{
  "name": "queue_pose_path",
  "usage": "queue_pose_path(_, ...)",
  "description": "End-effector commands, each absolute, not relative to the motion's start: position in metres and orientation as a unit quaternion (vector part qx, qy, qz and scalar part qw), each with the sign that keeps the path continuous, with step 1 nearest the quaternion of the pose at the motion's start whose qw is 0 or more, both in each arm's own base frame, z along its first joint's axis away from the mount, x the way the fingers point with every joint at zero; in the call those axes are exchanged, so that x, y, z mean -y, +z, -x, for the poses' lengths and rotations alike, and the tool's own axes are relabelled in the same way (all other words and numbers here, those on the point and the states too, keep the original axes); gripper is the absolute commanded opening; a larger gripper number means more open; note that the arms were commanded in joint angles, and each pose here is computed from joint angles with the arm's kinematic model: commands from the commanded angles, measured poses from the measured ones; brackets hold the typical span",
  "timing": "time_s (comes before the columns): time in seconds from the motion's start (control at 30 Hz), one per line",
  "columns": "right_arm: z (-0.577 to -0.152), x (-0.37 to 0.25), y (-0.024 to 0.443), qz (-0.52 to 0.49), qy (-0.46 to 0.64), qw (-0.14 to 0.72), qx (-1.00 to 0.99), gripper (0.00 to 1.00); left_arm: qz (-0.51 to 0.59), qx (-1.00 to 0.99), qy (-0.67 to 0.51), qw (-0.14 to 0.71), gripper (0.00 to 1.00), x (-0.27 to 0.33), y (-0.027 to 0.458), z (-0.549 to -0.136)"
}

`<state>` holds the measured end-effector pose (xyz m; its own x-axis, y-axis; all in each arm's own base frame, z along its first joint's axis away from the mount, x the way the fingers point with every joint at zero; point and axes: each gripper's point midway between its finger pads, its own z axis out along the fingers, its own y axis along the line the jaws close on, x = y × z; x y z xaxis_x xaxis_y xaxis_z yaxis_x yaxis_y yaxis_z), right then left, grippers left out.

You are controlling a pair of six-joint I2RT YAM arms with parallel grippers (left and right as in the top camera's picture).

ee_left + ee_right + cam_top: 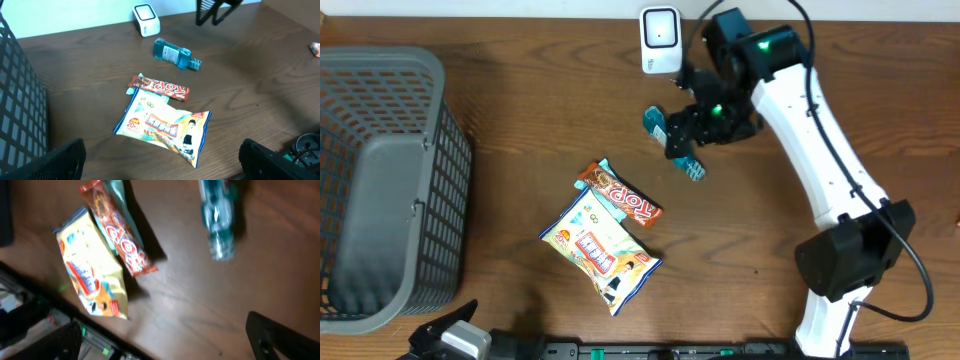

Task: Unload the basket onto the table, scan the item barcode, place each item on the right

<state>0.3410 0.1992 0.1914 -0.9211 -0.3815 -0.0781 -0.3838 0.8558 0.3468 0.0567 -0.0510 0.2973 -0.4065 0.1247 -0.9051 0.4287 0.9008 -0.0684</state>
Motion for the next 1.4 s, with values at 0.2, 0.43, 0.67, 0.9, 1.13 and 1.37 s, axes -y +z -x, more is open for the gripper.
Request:
queue_pose_path(0.2, -0.286, -0.165, 0.269, 0.201, 0.183, 0.055, -0.961, 0.99, -0.172, -0.822, -0.151, 0.522, 0.98, 0.053, 0.299, -0.055)
queue_pose_path(0.43, -0.239, -0.130, 0.285, 0.158, 0.118, 0.170, -0.966, 0.99, -0.172, -0.822, -0.151, 0.522, 0.98, 0.053, 0.299, -0.055)
queue_pose_path(0.67, -0.269, -0.143, 0.235, 0.130, 0.171, 0.385, -0.897, 0.99, -0.172, -0.822, -0.151, 0.522, 0.98, 0.053, 0.299, -0.055)
queue_pose_path(0.9, -0.325, -0.163, 0.162, 0.117, 0.163, 0.367, -0.908, 0.99, -0.172, -0.822, -0.151, 0.522, 0.98, 0.053, 0.299, -0.055)
queue_pose_path(1.13, -0.379, -0.196, 0.130, 0.155, 0.151, 0.306, -0.927, 0.99, -0.172, -0.822, -0.151, 0.522, 0.98, 0.053, 0.299, -0.055)
queue_pose_path(1.37, -0.397, -0.210, 0.084, 0.181, 0.149, 0.267, -0.935, 0.99, -0.172, -0.822, -0.151, 0.522, 0.98, 0.053, 0.299, -0.055)
